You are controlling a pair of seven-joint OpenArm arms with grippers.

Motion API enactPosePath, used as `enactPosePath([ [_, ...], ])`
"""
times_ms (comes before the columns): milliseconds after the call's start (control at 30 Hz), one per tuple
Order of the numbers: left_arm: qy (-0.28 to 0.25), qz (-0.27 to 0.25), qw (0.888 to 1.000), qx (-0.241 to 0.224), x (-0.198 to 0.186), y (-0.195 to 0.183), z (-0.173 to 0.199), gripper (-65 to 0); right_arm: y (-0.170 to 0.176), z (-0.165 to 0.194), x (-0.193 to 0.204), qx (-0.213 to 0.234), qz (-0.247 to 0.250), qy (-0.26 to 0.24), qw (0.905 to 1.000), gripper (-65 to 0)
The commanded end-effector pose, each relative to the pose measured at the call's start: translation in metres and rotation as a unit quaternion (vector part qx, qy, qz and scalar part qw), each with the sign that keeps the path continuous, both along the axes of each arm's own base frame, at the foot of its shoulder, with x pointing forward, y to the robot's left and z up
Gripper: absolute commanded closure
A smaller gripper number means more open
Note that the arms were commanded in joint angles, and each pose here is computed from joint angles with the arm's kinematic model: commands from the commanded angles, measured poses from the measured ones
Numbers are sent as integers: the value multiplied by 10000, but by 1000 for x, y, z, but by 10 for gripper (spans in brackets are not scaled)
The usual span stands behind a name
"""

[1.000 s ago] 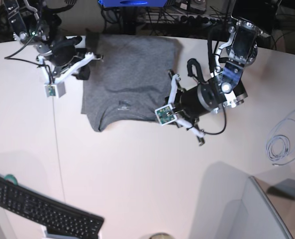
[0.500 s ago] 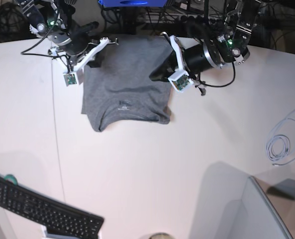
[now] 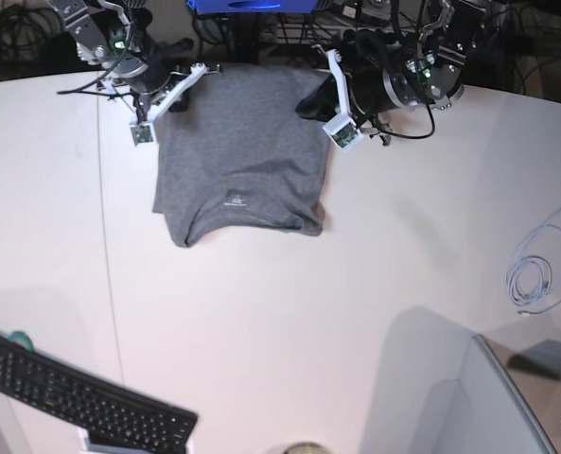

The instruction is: Layout the t-shirt on the table in an organized manner, then fold the t-shirt properly

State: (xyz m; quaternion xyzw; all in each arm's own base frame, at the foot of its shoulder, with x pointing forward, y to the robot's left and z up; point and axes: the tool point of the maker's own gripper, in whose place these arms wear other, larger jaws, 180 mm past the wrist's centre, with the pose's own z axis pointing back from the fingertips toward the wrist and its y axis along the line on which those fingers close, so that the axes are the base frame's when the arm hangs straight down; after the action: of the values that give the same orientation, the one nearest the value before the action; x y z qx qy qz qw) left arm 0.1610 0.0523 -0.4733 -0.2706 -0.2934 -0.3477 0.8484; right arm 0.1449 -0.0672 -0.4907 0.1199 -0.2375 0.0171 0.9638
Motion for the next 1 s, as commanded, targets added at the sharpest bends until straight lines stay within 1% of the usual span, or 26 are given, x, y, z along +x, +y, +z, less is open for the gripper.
enactPosePath([
  [0, -62, 23, 10000, -59, 3, 1, 3, 0, 0, 3, 2, 44, 30, -51, 10000, 0],
  [100, -72, 28, 10000, -60, 4, 1, 4, 0, 3, 8, 6, 89, 37, -130, 9999, 0],
  [167, -187, 20, 9998, -107, 9, -1, 11, 0, 4, 17, 11, 139, 38, -253, 9996, 0],
  [233, -487, 173, 9985, -176, 24, 3, 29, 0, 7, 29, 17, 209, 29, -399, 9990, 0],
  [367, -1105, 484, 9925, -178, 44, 19, 68, 0, -3, 54, 23, 231, -22, -713, 9972, 0],
  [467, -1384, 755, 9875, -49, 49, 41, 87, 0, -25, 72, 26, 96, -112, -925, 9956, 0],
  [567, -1417, 1167, 9827, 262, 43, 79, 90, 0, -50, 84, 19, -115, -178, -1000, 9948, 0],
  [667, -1311, 1503, 9786, 500, 25, 111, 85, 0, -82, 84, -5, -436, -303, -800, 9954, 0],
  [733, -1305, 1682, 9762, 409, 6, 121, 86, 0, -102, 82, -26, -652, -435, -570, 9953, 0],
  [800, -1290, 1793, 9748, 303, -13, 125, 87, 0, -114, 78, -51, -780, -517, -297, 9952, 0],
  [867, -1165, 1752, 9770, 350, -35, 127, 83, 0, -120, 74, -74, -864, -549, -20, 9947, 0],
  [967, -797, 1514, 9831, 647, -74, 126, 65, 0, -120, 68, -110, -889, -506, 433, 9938, 0],
])
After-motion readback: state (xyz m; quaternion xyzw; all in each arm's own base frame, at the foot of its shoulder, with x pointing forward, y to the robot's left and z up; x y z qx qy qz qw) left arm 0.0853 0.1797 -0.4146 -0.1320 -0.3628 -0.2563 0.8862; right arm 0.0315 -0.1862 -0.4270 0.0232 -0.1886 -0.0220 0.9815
